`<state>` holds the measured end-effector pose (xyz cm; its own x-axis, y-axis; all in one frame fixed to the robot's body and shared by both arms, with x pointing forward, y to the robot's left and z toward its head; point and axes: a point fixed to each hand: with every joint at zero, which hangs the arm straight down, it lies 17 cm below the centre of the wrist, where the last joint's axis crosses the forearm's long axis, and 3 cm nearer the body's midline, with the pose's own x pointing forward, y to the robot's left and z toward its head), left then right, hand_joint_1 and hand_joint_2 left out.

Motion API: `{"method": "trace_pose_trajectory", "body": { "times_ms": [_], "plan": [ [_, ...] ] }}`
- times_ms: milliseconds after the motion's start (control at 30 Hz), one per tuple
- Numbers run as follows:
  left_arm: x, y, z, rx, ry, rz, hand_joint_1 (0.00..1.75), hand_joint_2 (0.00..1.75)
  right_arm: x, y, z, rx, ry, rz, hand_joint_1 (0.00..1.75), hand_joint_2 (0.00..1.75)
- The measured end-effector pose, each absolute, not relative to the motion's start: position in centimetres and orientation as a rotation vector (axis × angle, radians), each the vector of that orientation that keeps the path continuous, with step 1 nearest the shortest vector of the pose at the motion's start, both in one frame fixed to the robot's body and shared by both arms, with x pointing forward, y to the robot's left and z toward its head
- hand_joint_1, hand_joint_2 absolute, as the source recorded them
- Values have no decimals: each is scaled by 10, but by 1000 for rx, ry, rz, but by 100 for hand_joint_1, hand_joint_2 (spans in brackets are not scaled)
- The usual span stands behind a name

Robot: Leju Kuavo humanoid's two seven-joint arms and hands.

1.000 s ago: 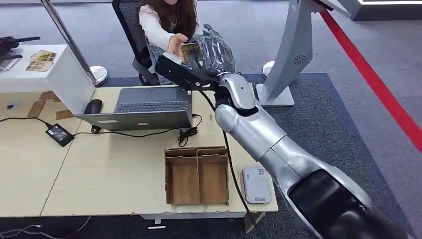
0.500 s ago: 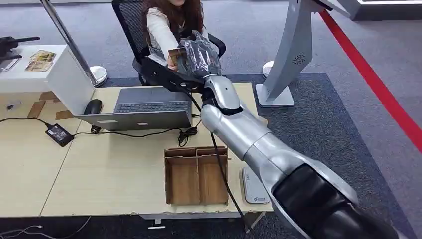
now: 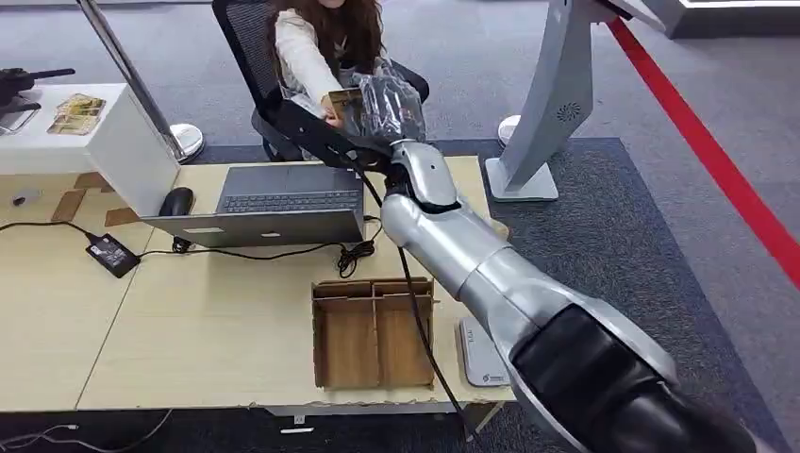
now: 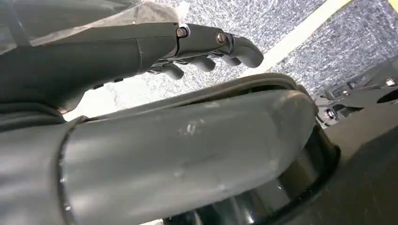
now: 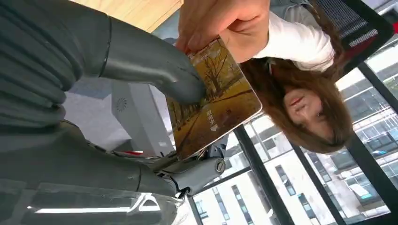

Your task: Pass the card to the sensor for recognition and then transmit it.

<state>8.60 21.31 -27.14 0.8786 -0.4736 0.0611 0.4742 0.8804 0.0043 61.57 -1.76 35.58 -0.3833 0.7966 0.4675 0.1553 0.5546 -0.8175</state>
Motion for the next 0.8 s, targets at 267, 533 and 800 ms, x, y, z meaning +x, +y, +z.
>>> {"method": "trace_pose_trajectory", "body": {
  "times_ms": [267, 533, 800],
  "plan": [
    [86, 214, -271, -10, -61, -491, 0, 0, 615, -16, 356, -766, -1883, 867, 0, 0],
    [82, 213, -272, -14, -60, -484, 0, 0, 608, -8, 370, -764, -1975, 862, 0, 175],
    [73, 212, -274, -24, -58, -454, 0, 0, 605, -24, 363, -784, -1941, 971, 0, 175]
  ]
}}
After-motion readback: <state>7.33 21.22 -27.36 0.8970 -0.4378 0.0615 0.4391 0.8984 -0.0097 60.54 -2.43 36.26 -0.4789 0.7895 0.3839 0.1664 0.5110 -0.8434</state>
